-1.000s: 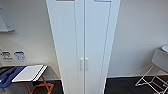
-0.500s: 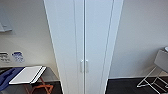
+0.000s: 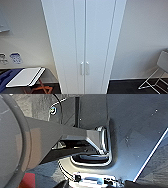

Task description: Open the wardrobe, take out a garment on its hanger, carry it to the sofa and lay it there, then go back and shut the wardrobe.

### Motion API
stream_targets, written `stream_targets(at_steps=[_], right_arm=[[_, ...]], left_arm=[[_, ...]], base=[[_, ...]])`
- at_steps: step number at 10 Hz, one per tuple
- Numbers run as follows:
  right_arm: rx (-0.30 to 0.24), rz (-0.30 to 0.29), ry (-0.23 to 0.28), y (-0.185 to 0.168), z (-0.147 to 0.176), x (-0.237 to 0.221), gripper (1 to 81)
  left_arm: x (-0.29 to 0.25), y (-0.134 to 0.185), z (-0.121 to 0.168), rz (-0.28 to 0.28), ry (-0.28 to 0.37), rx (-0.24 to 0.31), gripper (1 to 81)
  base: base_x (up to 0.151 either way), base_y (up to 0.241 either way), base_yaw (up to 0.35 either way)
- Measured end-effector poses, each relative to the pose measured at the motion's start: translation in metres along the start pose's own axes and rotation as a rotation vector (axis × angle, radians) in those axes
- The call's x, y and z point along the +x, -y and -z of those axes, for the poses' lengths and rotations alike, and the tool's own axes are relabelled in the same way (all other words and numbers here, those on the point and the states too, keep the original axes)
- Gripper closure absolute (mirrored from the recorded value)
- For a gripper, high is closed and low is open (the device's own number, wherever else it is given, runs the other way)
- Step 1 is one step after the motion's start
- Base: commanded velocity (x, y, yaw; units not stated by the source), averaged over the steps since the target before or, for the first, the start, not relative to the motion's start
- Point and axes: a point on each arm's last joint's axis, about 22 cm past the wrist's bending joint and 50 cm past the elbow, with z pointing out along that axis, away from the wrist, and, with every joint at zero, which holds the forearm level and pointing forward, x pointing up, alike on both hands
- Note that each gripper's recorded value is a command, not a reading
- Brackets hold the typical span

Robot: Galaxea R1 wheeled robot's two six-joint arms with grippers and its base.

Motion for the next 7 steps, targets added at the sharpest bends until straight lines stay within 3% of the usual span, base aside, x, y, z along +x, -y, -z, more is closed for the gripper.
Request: stream_targets(at_steps=[7], right_arm=[[-0.005, 0.002, -0.002, -0.0027, 0.0004, 0.0026, 1.0]], left_arm=[[-0.0027, -0.0006, 0.0002, 0.000, 0.002, -0.001, 1.0]], base=[[0.091, 0.000, 0.000]])
